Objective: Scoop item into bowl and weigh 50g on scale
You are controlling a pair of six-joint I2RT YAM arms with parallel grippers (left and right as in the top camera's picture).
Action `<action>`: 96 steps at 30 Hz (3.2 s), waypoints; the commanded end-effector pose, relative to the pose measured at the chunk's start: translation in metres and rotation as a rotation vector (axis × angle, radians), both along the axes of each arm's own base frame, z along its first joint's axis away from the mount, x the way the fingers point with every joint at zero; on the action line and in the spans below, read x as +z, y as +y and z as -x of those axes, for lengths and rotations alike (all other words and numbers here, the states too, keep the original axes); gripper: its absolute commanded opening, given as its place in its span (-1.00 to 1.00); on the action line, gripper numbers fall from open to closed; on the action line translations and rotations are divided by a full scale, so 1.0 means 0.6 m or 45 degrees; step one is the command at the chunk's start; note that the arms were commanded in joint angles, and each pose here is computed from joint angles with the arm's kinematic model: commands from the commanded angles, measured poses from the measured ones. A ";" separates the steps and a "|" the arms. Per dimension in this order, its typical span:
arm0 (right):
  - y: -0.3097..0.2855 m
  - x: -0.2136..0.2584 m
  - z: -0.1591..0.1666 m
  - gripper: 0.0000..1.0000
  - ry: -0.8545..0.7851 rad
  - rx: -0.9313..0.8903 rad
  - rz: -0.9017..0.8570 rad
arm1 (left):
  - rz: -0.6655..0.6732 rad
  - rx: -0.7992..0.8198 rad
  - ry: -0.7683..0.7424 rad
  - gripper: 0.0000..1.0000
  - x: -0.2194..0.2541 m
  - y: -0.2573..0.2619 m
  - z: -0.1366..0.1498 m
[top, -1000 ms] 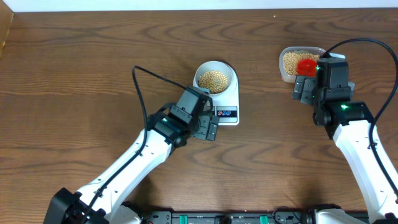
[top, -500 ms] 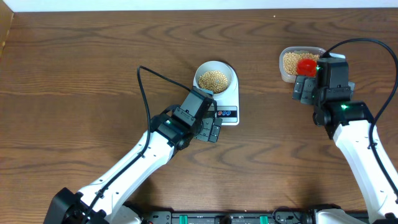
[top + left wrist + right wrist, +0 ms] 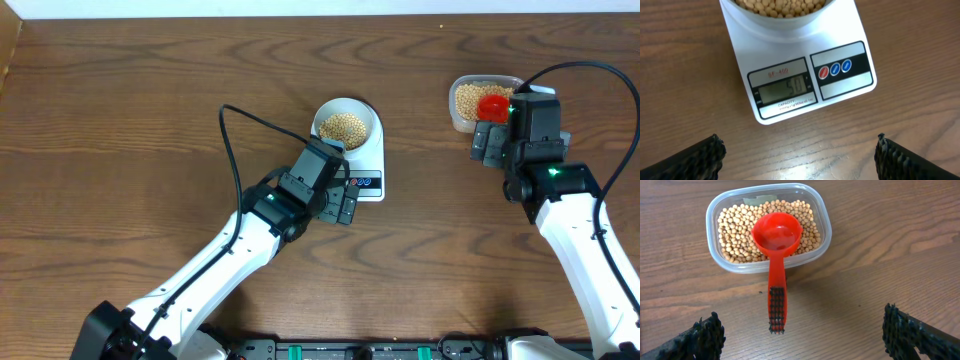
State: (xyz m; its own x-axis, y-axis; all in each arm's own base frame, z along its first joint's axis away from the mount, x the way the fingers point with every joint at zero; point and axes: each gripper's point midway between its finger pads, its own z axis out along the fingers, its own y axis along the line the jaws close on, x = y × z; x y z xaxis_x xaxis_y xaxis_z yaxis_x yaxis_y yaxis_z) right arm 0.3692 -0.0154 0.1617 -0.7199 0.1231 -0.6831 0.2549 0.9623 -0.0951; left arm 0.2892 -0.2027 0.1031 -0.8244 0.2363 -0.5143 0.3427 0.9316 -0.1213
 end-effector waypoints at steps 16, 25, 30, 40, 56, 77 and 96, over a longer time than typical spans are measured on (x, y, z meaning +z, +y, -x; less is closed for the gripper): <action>-0.003 0.026 -0.004 0.99 -0.046 -0.003 0.021 | -0.027 -0.002 -0.025 0.96 -0.011 0.009 0.002; -0.003 0.026 -0.004 0.99 -0.046 -0.003 0.021 | 0.010 0.001 -0.164 0.96 0.055 0.022 0.003; -0.003 0.026 -0.004 0.98 -0.046 -0.003 0.021 | -0.010 -0.134 -0.335 0.96 0.119 0.034 0.013; -0.003 0.026 -0.004 0.99 -0.046 -0.003 0.021 | 0.095 0.049 -0.563 0.96 0.228 0.117 0.013; -0.003 0.025 -0.004 0.99 -0.046 -0.002 0.021 | 0.280 0.293 -1.024 0.96 0.268 0.235 0.050; -0.003 0.025 -0.004 0.98 -0.046 -0.002 0.021 | 0.283 0.495 -1.409 0.96 0.203 0.319 0.082; -0.003 0.026 -0.004 0.99 -0.046 -0.003 0.021 | 0.171 0.585 -1.097 0.96 0.056 0.343 0.076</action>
State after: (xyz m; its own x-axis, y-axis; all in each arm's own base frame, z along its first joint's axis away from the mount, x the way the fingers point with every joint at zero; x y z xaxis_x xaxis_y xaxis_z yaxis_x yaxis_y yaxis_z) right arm 0.3695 -0.0153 0.1625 -0.7190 0.1229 -0.6841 0.2547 0.9624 -0.0949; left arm 0.2457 0.0002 0.1511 -0.1009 -0.1187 -0.9878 -0.0106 0.9929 -0.1182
